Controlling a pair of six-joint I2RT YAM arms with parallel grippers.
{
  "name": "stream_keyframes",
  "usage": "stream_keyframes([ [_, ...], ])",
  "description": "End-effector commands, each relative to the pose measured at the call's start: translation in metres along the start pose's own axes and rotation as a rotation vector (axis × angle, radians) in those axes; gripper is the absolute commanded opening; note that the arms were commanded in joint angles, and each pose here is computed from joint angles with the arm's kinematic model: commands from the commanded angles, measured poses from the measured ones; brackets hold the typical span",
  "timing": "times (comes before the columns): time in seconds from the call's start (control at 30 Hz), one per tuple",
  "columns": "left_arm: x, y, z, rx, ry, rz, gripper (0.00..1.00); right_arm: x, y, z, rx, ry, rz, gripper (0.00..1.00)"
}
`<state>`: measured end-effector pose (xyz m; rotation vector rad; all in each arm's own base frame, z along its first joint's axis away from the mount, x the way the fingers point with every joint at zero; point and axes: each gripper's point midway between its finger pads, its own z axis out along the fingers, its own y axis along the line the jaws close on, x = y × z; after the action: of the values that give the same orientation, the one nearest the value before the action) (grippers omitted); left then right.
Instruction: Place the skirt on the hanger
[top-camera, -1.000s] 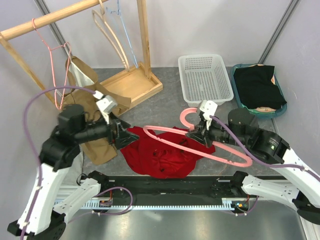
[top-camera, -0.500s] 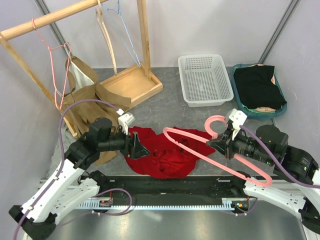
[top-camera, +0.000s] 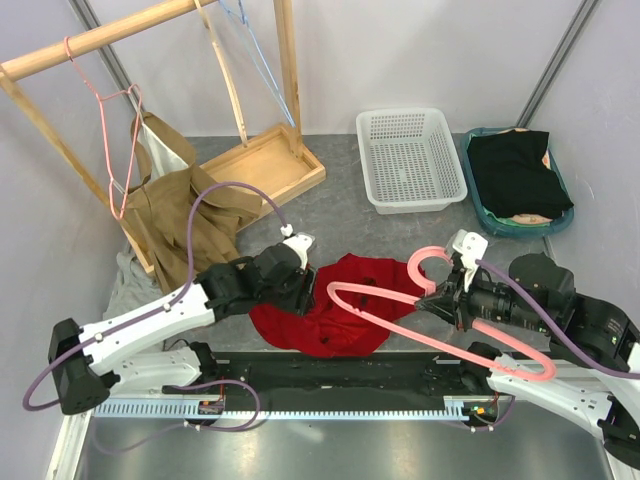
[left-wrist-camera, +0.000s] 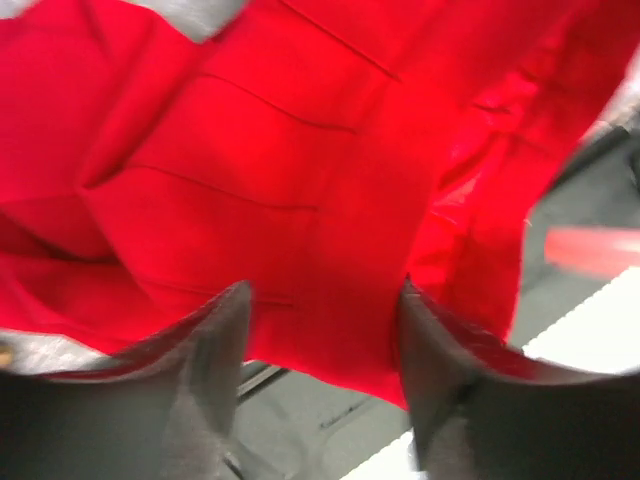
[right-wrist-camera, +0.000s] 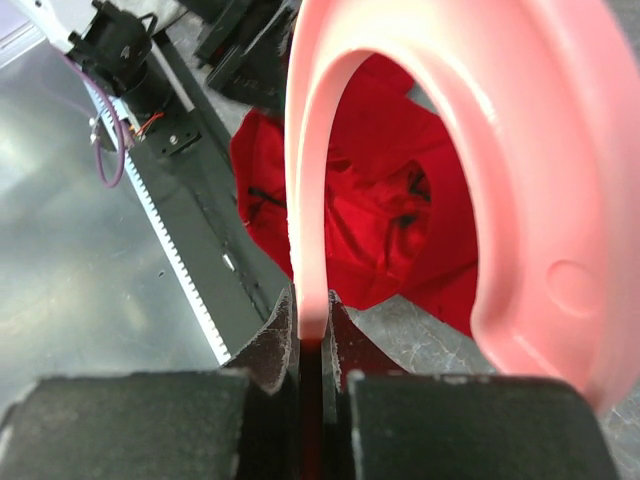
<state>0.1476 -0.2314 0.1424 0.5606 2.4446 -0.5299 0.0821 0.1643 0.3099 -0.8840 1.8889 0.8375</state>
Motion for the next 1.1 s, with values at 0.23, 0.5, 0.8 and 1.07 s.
stream_keyframes([
  [0.23, -0.047, 0.01, -0.036, -0.146, -0.126, -0.031, 0.02, 0.015, 0.011, 0.024, -0.089, 0.051, 0.014, 0.0],
  [0.5, -0.071, -0.026, -0.061, 0.025, -0.155, 0.041, 0.02, -0.009, 0.013, 0.051, -0.124, -0.04, -0.004, 0.0],
  [0.8, -0.106, -0.076, -0.098, 0.266, -0.247, 0.115, 0.02, -0.027, -0.005, 0.106, -0.058, -0.108, 0.046, 0.0],
  [1.07, -0.117, -0.104, -0.096, 0.393, -0.276, 0.105, 0.02, -0.015, -0.041, 0.139, 0.076, -0.338, 0.231, 0.0],
])
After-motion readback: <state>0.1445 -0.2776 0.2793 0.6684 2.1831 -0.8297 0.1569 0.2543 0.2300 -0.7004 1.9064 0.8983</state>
